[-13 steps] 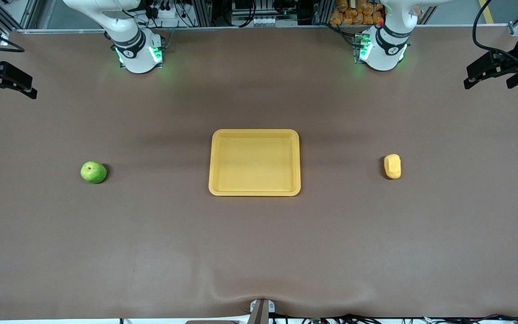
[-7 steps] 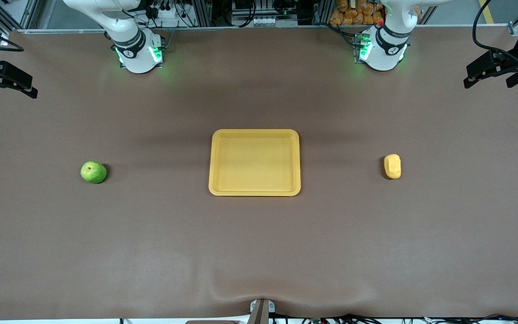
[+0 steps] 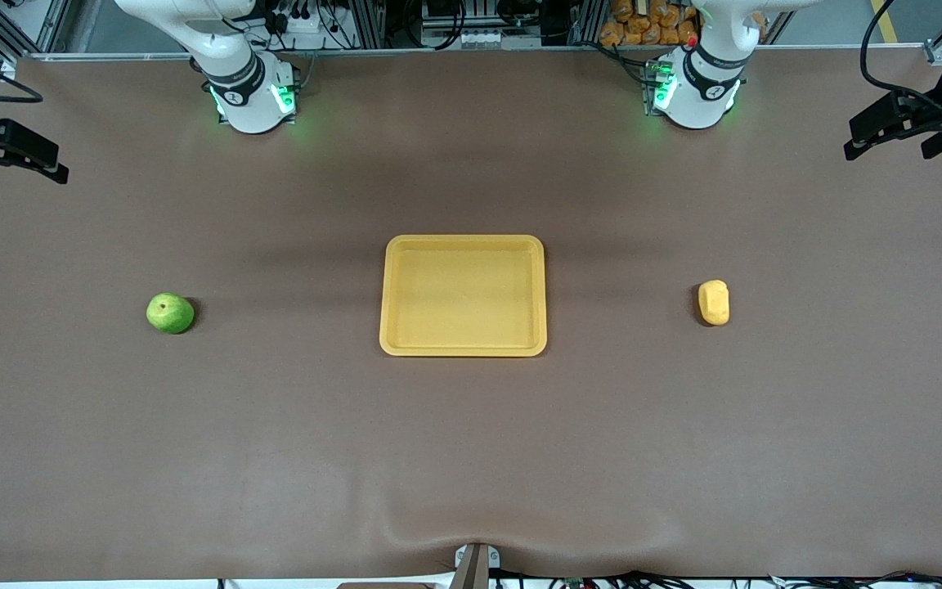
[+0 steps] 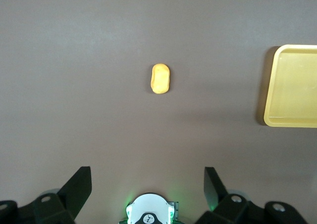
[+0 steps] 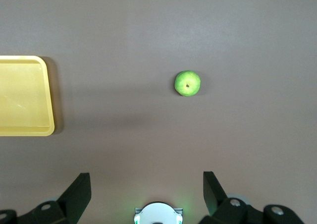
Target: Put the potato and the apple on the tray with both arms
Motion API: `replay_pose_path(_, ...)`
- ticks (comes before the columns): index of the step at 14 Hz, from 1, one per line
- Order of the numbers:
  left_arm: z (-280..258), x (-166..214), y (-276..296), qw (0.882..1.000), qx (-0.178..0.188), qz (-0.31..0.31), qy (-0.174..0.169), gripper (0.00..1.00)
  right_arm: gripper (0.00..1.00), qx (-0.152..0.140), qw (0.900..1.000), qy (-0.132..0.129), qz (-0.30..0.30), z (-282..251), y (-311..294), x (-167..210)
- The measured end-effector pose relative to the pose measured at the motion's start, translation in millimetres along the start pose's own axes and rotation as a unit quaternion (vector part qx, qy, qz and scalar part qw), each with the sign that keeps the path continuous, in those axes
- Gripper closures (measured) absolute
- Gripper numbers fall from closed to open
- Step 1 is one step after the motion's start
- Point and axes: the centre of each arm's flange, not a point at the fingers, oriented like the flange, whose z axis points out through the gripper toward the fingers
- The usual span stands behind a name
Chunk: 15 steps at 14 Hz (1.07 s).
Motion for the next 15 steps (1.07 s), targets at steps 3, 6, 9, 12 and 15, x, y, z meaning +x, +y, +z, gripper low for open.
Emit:
replay_pose_path(3, 10, 4, 0, 1.0, 0.0, 0.0, -0.012, 0.0, 0.0, 0.0, 1.0, -0.008, 0.001, 10, 1, 9)
replay_pose_path(6, 26, 11, 1, 1.0, 0.001, 0.001, -0.029, 0.0, 0.0, 0.0, 1.0, -0.009, 0.001, 21, 2, 21)
replay_pose_path(9, 45, 18, 2, 0.999, 0.001, 0.002, -0.046, 0.0, 0.0, 0.0, 1.0, -0.025, 0.002, 41, 2, 36)
replay_pose_path(12, 69, 26, 4, 0.999, 0.001, 0.003, -0.049, 0.0, 0.0, -0.002, 0.999, -0.049, 0.003, 67, 4, 52)
replay_pose_path(15, 100, 35, 5, 0.999, 0.0, 0.004, -0.038, 0.0, 0.0, -0.003, 0.998, -0.068, 0.01, 88, 12, 63)
